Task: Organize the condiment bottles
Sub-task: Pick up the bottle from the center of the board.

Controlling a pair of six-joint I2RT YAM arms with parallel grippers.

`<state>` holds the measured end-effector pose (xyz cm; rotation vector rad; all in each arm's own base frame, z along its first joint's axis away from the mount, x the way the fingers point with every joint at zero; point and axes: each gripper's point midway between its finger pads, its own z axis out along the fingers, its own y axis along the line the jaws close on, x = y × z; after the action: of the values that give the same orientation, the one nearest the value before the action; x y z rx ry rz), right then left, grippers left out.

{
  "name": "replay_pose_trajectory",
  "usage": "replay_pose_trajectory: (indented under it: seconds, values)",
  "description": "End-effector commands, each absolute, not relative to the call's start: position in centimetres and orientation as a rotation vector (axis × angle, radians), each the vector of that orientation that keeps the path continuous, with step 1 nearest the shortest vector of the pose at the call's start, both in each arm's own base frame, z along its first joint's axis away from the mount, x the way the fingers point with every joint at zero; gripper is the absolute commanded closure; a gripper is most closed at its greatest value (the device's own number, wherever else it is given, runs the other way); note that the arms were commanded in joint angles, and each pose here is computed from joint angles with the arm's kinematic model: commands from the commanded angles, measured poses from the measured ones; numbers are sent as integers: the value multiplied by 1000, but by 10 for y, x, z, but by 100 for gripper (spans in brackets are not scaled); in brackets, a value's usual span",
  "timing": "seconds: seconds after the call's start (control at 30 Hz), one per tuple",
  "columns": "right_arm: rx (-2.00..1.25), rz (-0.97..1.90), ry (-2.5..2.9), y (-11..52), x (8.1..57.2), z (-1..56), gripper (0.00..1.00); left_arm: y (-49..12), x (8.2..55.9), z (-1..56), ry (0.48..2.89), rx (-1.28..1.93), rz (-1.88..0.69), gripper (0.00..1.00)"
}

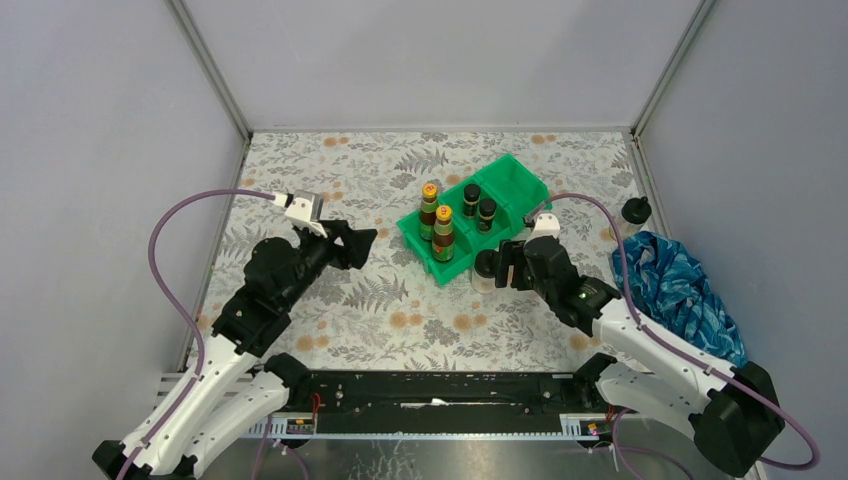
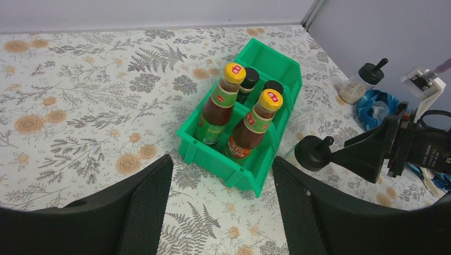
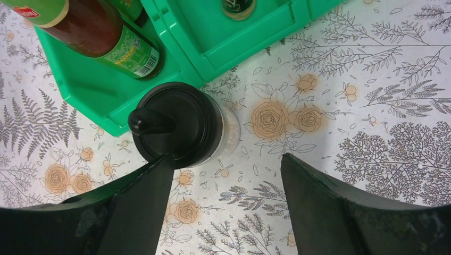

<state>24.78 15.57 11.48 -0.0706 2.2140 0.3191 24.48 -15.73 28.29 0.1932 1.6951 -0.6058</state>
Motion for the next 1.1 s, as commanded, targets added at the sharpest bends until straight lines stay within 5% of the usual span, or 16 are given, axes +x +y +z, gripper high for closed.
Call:
replay_pose_trajectory:
  seconds: [0.0,1.07]
  values:
    - [-83,327,2146,156,252,138,19,-158,244,294,1666,187,-614,26]
    - [-345,400,2228,196,252,134,12,-160,245,291,1678,193,-614,26]
